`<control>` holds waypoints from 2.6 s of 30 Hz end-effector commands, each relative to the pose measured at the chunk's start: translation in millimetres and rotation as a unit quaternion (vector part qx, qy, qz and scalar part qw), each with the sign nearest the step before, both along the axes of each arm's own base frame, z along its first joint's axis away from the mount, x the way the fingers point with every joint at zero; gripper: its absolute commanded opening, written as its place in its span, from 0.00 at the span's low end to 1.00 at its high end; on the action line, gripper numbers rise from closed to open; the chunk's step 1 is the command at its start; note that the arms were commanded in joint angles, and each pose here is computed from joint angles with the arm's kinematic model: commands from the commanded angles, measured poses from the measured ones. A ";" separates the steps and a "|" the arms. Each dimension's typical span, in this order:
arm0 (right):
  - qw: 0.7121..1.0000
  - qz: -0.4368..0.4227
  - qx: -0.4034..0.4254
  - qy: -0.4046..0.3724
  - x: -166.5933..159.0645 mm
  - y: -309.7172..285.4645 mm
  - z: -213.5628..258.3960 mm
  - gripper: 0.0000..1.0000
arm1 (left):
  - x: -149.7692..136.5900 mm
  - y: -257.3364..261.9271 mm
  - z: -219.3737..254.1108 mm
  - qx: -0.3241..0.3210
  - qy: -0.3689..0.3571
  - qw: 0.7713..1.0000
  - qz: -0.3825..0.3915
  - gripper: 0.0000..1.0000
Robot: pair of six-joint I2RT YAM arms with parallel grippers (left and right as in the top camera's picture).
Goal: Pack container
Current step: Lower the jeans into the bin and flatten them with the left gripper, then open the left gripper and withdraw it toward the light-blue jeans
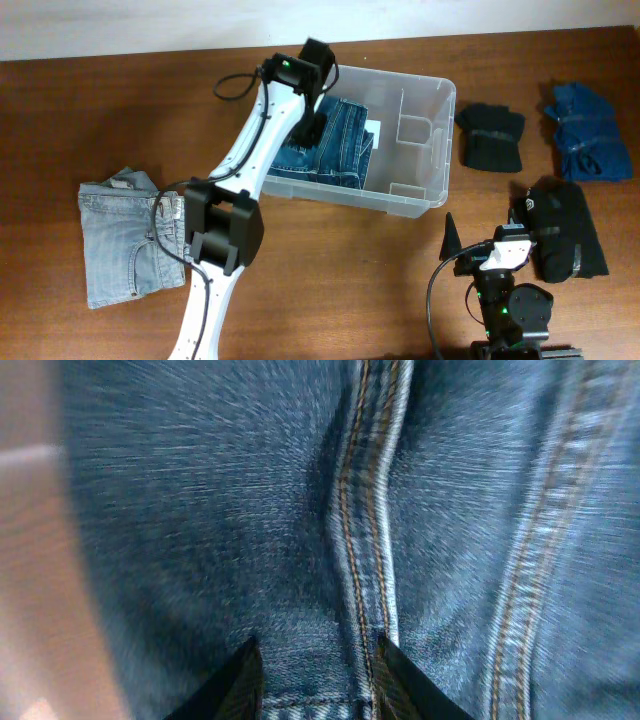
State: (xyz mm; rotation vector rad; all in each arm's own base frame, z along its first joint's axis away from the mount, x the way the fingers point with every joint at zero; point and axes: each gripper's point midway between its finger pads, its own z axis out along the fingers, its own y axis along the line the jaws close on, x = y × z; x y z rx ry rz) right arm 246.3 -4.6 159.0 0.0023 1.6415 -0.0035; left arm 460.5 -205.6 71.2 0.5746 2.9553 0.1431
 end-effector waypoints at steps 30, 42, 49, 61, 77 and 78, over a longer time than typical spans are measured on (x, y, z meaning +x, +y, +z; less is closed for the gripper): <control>1.000 -0.004 -0.002 0.001 -0.2 -1.9 -2.1 0.98 | -17.9 6.4 73.4 -0.053 0.010 0.998 0.024 0.48; 1.000 -0.004 -0.002 0.001 -0.2 -1.9 -2.1 0.98 | -55.6 30.8 117.9 -0.036 0.004 0.999 0.026 0.48; 1.000 -0.004 -0.002 0.001 -0.2 -1.9 -2.1 0.98 | -59.2 54.5 97.5 0.022 0.018 0.997 0.070 0.48; 1.000 -0.004 -0.002 0.001 -0.2 -1.9 -2.1 0.98 | -92.8 67.0 54.2 0.067 0.105 0.988 0.089 0.48; 1.000 -0.004 -0.002 0.001 -0.2 -1.9 -2.1 0.98 | -132.5 24.7 46.3 0.056 0.147 0.987 0.020 0.48; 1.000 -0.004 -0.002 0.001 -0.2 -1.9 -2.1 0.98 | -136.8 27.4 44.9 0.060 0.153 0.986 0.021 0.48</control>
